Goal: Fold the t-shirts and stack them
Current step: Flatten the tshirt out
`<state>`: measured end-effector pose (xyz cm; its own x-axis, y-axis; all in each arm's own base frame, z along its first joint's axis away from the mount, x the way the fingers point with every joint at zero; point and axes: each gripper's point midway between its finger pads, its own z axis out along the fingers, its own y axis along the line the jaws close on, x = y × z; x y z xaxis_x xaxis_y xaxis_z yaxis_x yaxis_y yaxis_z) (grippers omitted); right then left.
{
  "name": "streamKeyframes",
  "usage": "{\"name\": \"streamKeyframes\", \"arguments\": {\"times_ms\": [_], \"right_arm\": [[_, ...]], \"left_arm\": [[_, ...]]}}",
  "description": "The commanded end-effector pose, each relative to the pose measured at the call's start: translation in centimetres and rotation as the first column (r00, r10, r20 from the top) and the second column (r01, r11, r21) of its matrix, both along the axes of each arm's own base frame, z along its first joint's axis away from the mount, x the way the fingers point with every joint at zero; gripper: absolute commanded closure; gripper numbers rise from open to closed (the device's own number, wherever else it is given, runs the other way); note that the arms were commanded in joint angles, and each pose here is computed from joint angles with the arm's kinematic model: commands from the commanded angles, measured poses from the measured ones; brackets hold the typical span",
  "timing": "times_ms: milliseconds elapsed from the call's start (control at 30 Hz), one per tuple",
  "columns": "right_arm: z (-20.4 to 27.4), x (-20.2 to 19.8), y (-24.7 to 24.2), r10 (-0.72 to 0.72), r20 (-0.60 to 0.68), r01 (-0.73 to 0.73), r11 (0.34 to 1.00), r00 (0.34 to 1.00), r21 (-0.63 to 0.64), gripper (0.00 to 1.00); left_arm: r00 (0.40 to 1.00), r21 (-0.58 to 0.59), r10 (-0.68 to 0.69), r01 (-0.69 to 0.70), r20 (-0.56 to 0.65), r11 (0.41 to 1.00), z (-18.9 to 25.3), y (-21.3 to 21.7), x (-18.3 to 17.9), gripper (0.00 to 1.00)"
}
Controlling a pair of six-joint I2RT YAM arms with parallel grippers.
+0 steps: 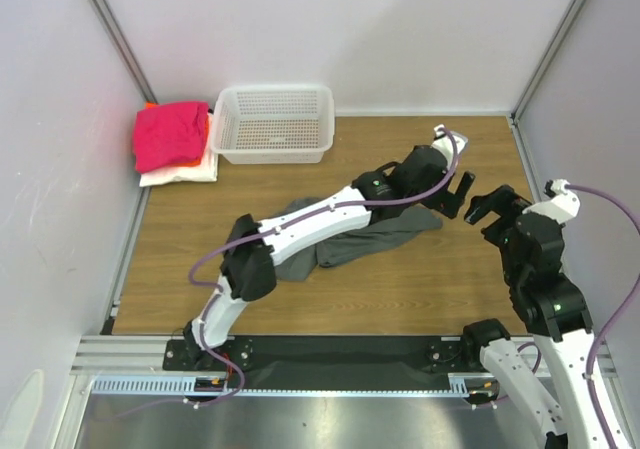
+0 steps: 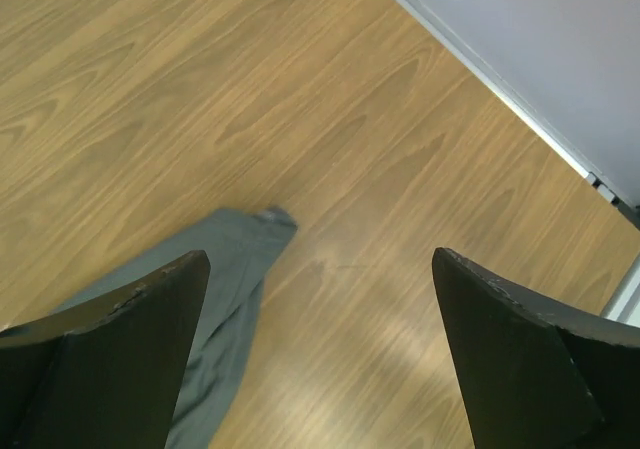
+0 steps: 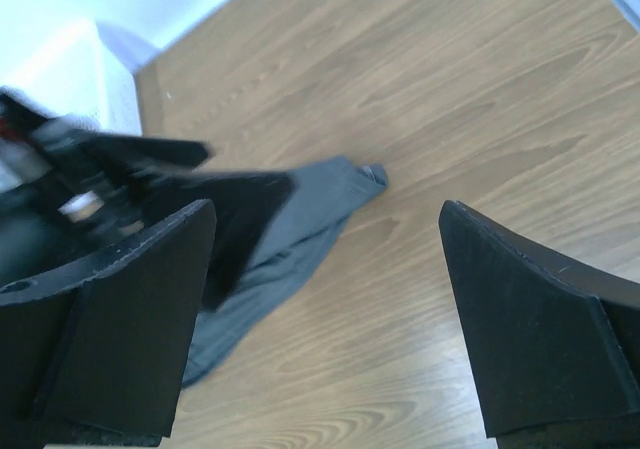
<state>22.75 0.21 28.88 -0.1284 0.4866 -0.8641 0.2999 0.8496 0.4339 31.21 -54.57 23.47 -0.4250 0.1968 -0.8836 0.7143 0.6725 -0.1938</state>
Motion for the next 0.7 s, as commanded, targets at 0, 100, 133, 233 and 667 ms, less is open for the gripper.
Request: {"name": "streamKeyframes", "arguments": {"times_ms": [0,100,133,233,667], "right_arm": [[-1.1,1.0,1.1,0.069,-0.05,-0.07,0.997,0.996,-0.032,0.0],[-2.1,2.7,4.1,0.216,-0.058,-0.217,0.976,0.975,-0.007,0.0],[-2.7,3.3,5.2,0.276,-0.068,-0.277,0.961,0.959,-0.013,0.0],[-4.0,4.0,10.2,0.491,-0.044,-0.486,0.87,0.87,0.082,0.0],[-15.1,3.2,27.7,0.812,-0.287,-0.841,0.54,0.509,0.037,0.04]], "left_arm": [[0.975,-0.185,0.17,-0.142,0.141,0.972,12.6,7.0,1.8,0.0],[0.95,-0.195,0.3,-0.279,0.084,0.94,11.6,14.7,3.0,0.0],[0.93,-0.125,0.364,-0.356,0.049,0.926,7.7,18.5,3.9,0.0],[0.852,-0.098,0.524,-0.521,0.011,0.848,4.5,27.6,2.1,0.0],[0.654,0.01,0.686,-0.721,-0.319,0.693,-12.9,39.2,-8.8,0.05]]}}
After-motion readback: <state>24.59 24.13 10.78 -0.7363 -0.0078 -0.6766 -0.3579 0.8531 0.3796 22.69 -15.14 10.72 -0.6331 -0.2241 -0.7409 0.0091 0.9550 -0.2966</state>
